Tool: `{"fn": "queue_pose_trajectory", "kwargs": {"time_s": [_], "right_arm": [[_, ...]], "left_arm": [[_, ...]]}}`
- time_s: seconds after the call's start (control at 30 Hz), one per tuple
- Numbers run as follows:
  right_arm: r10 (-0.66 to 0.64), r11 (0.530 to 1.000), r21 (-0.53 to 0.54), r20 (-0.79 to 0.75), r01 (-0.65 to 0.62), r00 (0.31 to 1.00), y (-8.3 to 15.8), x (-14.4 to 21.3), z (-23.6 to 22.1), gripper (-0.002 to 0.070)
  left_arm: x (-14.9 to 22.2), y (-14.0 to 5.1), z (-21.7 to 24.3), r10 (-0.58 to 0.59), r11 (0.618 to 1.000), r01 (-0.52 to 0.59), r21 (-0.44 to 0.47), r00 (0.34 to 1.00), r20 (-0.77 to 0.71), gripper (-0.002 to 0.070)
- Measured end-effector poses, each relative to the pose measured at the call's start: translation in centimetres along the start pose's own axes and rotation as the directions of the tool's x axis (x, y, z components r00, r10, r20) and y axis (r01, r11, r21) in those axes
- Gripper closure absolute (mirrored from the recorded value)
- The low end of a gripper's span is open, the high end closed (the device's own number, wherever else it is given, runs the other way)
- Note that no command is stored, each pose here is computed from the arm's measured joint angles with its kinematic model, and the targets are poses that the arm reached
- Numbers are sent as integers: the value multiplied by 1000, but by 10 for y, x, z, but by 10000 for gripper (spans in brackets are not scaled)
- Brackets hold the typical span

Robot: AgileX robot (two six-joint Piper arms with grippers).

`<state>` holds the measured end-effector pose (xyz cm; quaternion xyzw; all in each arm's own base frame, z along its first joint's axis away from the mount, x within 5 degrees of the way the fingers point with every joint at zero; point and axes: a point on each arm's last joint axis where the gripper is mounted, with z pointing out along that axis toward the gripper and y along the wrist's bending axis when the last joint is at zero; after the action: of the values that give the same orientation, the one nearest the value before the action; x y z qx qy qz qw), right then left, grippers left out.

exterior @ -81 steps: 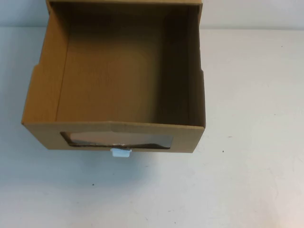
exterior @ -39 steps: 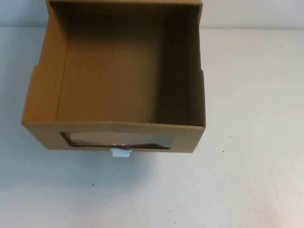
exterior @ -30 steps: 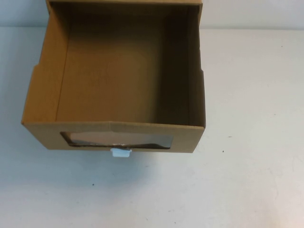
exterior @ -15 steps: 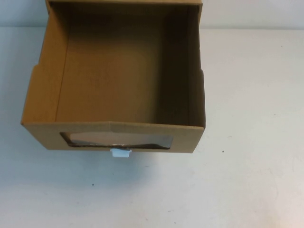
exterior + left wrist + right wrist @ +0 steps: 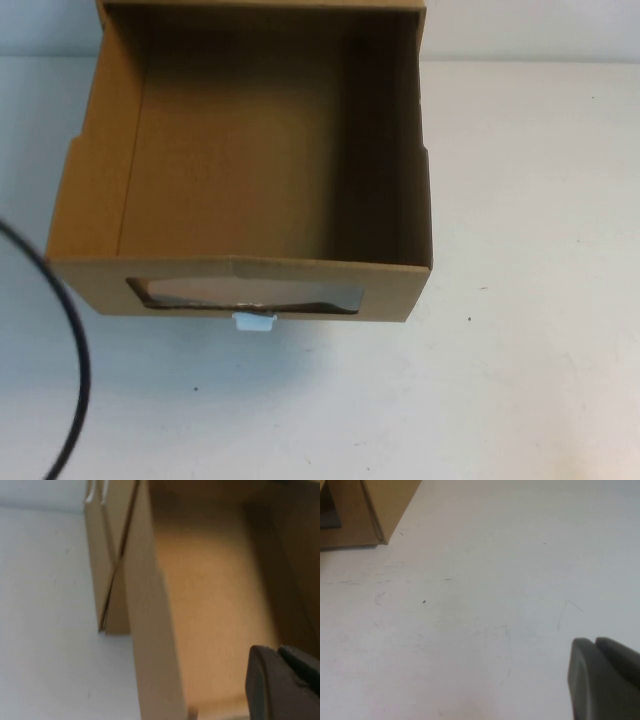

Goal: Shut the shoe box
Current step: Press the shoe box with left arm

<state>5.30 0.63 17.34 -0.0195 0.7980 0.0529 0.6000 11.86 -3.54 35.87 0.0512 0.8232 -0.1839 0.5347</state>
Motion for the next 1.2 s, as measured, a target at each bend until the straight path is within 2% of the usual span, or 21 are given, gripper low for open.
{"fn": "queue_pose_trajectory", "kwargs": {"time_s": [0.13, 0.33, 0.57, 0.87, 1.1, 1.2], "right_arm": [[0, 1000, 0, 0, 0, 1000, 0, 0, 0, 689], [0, 1000, 0, 0, 0, 1000, 0, 0, 0, 689], [0, 1000, 0, 0, 0, 1000, 0, 0, 0, 689], [0, 1000, 0, 0, 0, 1000, 0, 0, 0, 689], [0, 1000, 0, 0, 0, 1000, 0, 0, 0, 689], [0, 1000, 0, 0, 0, 1000, 0, 0, 0, 689]], "left_arm": [[-57, -4, 27, 113, 993, -111, 41, 993, -41, 678], [-128, -7, 69, 218, 971, -214, 105, 975, -32, 678], [-178, -2, 127, 261, 952, -251, 177, 964, -40, 678], [-201, 6, 194, 245, 935, -222, 278, 968, -52, 678], [-192, -6, 241, 276, 905, -230, 357, 957, -83, 678], [-186, -5, 256, 272, 902, -216, 373, 956, -106, 678]]}}
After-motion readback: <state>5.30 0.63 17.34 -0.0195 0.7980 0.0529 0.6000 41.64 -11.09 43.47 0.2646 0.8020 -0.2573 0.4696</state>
